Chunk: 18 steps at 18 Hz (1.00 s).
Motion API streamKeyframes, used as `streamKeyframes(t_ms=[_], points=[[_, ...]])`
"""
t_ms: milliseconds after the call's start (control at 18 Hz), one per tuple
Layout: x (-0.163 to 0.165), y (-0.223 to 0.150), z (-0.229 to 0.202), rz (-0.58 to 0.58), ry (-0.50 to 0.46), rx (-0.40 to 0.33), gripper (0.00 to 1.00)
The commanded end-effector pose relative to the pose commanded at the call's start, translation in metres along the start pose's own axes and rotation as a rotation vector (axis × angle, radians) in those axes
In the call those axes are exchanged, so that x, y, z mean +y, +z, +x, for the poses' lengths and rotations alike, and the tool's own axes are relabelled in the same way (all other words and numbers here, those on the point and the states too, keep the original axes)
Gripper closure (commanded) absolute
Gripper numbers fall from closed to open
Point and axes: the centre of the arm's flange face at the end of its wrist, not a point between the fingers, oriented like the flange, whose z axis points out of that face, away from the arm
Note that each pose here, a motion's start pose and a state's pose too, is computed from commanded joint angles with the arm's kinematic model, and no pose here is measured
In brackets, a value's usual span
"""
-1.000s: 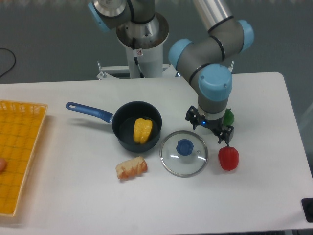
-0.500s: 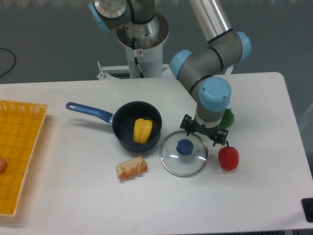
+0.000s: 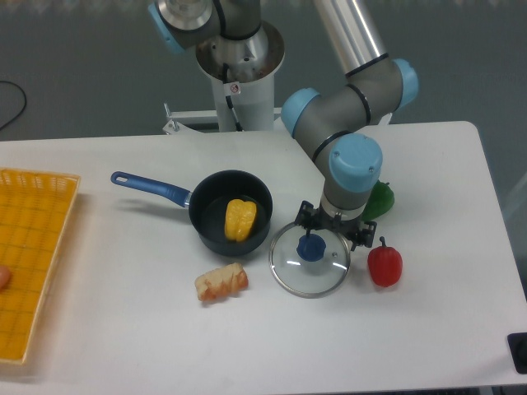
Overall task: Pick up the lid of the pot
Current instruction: 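Lower the gripper over the blue knob of the glass lid, then close the gripper around the blue knob of the lid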
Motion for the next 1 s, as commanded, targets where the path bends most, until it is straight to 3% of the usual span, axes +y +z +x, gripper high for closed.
streamKeyframes(t_ms=[1000], points=[[-0.007, 0.017, 0.019, -0.019, 0.003, 0.010, 0.00]])
